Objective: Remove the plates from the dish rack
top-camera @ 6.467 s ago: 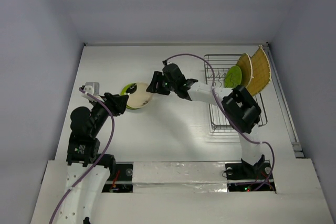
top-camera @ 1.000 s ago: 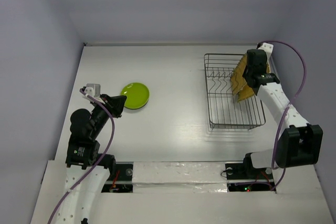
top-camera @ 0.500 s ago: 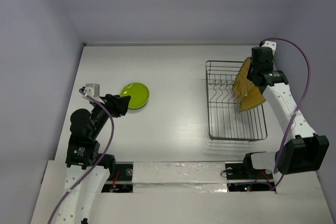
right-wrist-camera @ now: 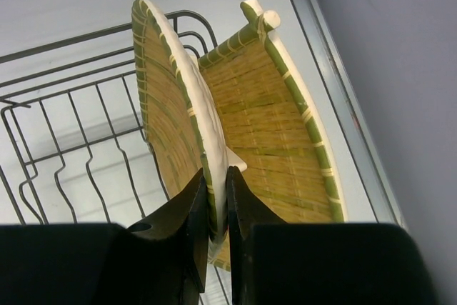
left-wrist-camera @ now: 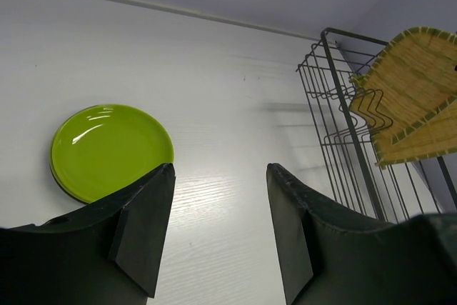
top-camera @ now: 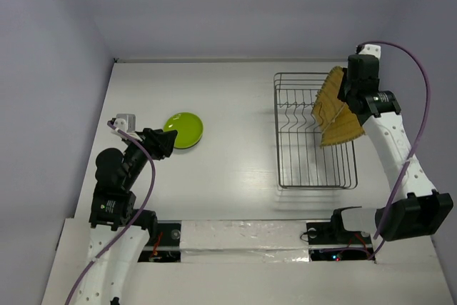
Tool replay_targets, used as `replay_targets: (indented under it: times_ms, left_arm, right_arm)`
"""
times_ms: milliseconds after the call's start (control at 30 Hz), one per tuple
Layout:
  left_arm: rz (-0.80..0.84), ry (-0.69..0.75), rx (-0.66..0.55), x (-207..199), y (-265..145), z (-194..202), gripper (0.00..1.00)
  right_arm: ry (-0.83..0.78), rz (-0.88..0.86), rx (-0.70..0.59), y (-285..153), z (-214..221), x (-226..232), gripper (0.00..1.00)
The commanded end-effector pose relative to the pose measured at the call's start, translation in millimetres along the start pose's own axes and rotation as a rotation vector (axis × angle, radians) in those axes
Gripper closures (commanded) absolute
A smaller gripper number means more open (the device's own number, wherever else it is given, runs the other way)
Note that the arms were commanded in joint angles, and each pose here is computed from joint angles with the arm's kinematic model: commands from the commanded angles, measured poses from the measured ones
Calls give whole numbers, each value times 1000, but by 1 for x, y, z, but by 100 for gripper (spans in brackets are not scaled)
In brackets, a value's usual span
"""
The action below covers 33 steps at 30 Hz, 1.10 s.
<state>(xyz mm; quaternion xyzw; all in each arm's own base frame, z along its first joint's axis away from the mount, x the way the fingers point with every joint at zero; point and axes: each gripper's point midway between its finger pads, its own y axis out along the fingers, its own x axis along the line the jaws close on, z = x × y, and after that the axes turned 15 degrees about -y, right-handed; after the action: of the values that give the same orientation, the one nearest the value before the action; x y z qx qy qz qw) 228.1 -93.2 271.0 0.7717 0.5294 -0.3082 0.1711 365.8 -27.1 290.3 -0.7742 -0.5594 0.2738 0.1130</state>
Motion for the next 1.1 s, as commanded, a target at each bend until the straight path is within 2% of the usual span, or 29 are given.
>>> replay_targets:
  times_ms: [0,167,200,267,300,467,667,867,1067]
  left_arm:
    - [23,10,-32,-5,0,-7,49]
    - [23,11,-32,-5,1,-7,50]
    - [23,10,-28,-5,1,-6,50]
    - [23,10,-28,-5,1,-6,50]
    - [21,10,-27,-5,1,-6,50]
    - [23,10,-24,-5,2,-6,51]
    - [24,11,-23,-5,2,-6,52]
    - [28,10,-21,-6,2,-5,52]
    - [24,10,-19,-5,2,-5,52]
  right_arm:
    - [192,42,-294,-12,-85,-14,100]
    - [201,85,-260,17,-47,-5,100]
    - [236,120,-320,21,-44,-5,100]
    - [242,130,-331,22,-41,-2,100]
    - [236,132,-319,29,-25,5,100]
    - [367,218,-465,17,-23,-3,100]
    - [395,326,-487,3,-9,-4,100]
    - [412,390,-546,-24,-26,-23,100]
    - [374,425,-491,-10,2,2,100]
